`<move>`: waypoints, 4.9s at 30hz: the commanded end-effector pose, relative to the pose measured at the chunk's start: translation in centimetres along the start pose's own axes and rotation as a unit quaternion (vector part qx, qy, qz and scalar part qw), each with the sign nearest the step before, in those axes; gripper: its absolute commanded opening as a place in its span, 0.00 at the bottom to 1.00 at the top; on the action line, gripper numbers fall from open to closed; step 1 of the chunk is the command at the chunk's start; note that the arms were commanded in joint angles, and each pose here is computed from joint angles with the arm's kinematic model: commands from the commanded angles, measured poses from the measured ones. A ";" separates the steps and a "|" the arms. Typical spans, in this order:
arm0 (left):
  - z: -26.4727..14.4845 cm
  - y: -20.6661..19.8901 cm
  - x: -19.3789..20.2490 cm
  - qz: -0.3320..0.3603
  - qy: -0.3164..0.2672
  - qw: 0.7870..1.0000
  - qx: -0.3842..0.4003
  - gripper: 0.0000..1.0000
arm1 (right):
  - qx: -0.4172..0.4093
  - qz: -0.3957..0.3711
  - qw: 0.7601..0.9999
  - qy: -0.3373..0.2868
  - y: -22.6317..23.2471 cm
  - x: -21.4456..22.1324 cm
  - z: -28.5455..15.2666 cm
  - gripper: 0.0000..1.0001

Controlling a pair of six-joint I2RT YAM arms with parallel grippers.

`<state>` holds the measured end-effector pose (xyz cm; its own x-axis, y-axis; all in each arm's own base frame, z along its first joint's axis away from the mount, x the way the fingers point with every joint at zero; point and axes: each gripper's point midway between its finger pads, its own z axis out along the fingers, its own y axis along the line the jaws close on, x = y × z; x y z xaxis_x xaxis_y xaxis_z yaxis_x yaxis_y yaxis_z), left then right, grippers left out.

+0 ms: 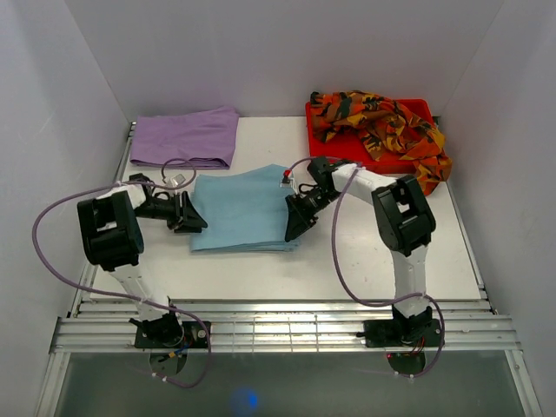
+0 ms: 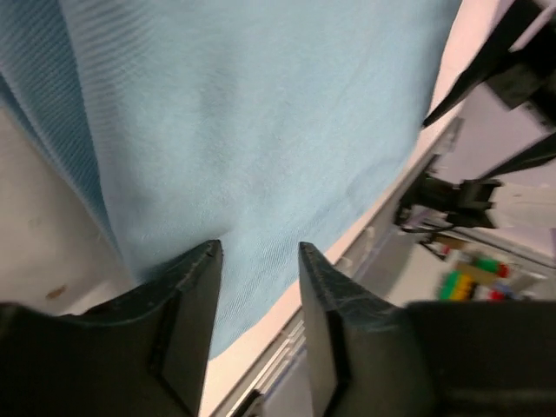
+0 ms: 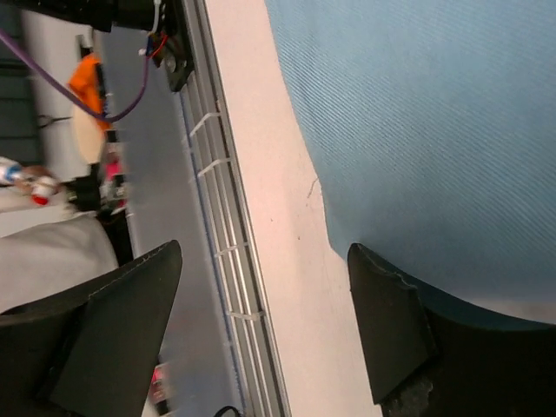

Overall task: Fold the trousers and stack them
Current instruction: Fold the trousers, then neatly place the folded trousers to the corner

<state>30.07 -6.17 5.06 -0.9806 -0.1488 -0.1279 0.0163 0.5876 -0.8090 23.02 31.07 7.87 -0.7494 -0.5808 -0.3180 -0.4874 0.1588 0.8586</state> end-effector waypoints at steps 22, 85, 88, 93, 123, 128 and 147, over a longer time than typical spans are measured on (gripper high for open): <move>-1.4 3.9 -4.3 -0.015 -0.144 0.978 -0.150 0.89 | 0.261 0.036 0.961 -0.085 -9.1 -5.0 -6.8 0.98; -23.8 -5.9 -29.0 0.254 -0.569 0.715 -0.318 0.00 | 0.304 -0.369 0.661 -0.579 -0.3 -42.0 -10.1 0.08; -23.9 -3.1 -29.4 0.241 -0.575 0.709 -0.329 0.00 | 0.308 -0.395 0.624 -0.600 0.4 -42.5 -9.2 0.08; -22.9 1.9 -29.6 0.228 -0.569 0.711 -0.344 0.00 | 0.328 -0.404 0.602 -0.605 -2.0 -42.1 -7.5 0.08; -19.2 12.6 -36.3 0.156 -0.566 0.730 -0.350 0.26 | 0.432 -0.379 0.566 -0.591 -7.7 -41.0 -13.7 0.89; -18.5 12.8 -37.4 0.138 -0.547 0.755 -0.333 0.98 | 0.431 -0.379 0.594 -0.564 -4.6 -40.0 -16.8 0.93; -20.5 -6.4 -26.4 0.255 -0.332 0.874 -0.247 0.98 | 0.479 -0.240 0.779 -0.326 1.1 -20.3 -26.3 0.90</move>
<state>56.96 15.24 24.33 -0.4297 -0.1424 -0.8917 0.0143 0.9863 -0.1644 50.91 28.45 32.01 -0.0594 -0.1721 -0.9833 -0.7036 0.7059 -0.0811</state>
